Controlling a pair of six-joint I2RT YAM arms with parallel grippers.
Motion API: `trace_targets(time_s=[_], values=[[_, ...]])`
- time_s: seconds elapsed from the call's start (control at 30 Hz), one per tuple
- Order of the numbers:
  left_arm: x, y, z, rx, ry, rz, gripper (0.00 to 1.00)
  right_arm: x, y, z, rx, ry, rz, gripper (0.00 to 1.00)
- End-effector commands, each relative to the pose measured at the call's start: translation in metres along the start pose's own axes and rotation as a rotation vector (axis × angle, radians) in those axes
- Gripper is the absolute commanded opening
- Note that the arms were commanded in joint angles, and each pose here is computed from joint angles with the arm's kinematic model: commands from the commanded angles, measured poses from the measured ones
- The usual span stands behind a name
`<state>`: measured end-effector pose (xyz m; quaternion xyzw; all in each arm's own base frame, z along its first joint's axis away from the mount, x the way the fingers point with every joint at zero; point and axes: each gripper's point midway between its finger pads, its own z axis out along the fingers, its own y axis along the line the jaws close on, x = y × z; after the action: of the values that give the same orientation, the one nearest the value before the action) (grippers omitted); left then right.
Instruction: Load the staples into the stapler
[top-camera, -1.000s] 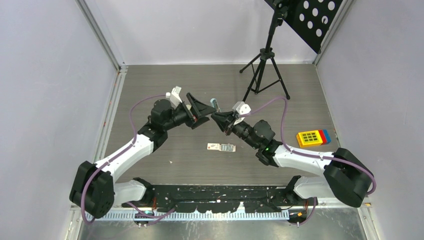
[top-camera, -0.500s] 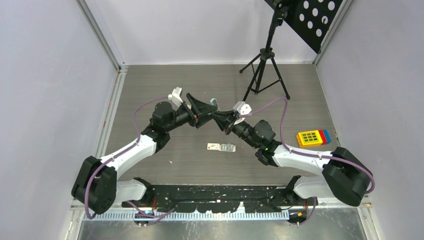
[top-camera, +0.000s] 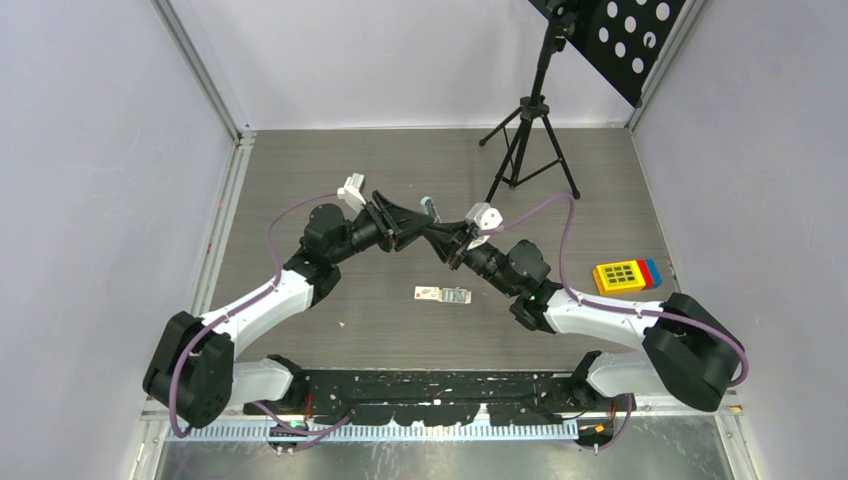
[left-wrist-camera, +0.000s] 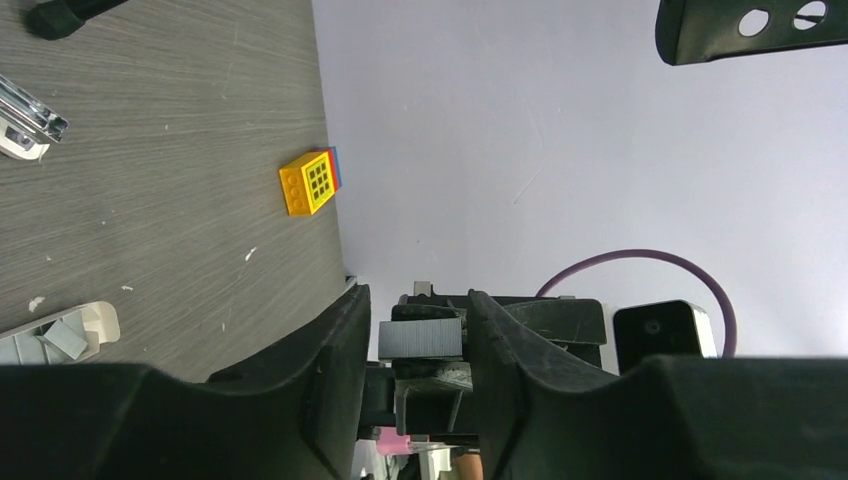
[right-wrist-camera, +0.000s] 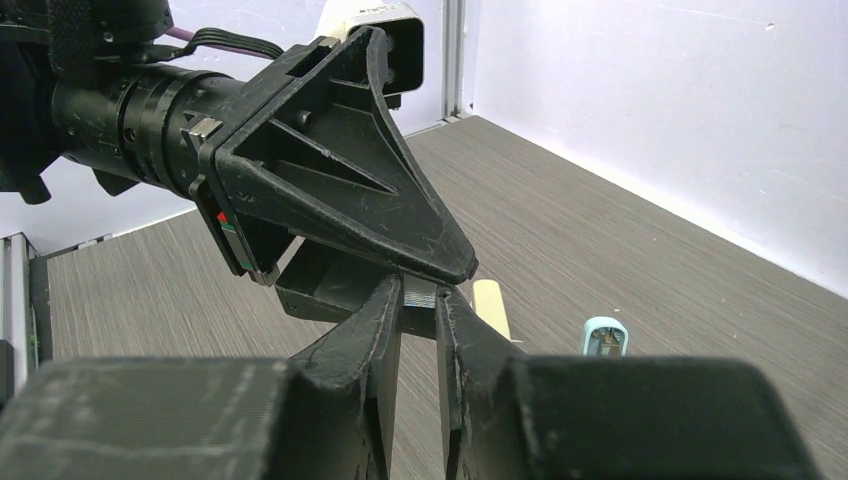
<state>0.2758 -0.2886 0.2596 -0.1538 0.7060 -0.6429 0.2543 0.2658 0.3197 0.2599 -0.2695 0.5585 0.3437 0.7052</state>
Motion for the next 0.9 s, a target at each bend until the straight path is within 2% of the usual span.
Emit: trace_targets(time_s=[0.0,0.13,0.23,0.33,0.47,0.6,0.87], values=[[-0.001,-0.012,0.0,0.053,-0.011,0.046,0.4,-0.023,0.004,0.006,-0.012,-0.084,0.002,0.22],[-0.001,-0.013,-0.001,0.055,-0.013,0.057,0.31,-0.023,0.003,0.005,-0.009,-0.084,0.003,0.22],[-0.001,-0.015,-0.001,0.061,-0.017,0.076,0.29,-0.023,0.003,0.004,-0.008,-0.084,0.003,0.25],[-0.002,-0.013,-0.001,0.052,-0.023,0.099,0.28,-0.022,0.003,0.001,-0.007,-0.077,0.003,0.32],[-0.004,-0.008,-0.002,0.019,-0.028,0.179,0.27,-0.019,0.003,-0.007,0.001,-0.051,0.018,0.5],[-0.008,0.012,-0.005,-0.072,-0.028,0.377,0.27,-0.012,0.0,-0.024,0.033,-0.002,0.083,0.58],[-0.023,0.077,-0.005,-0.264,-0.014,0.794,0.27,-0.015,-0.017,-0.074,0.161,0.065,0.128,0.61]])
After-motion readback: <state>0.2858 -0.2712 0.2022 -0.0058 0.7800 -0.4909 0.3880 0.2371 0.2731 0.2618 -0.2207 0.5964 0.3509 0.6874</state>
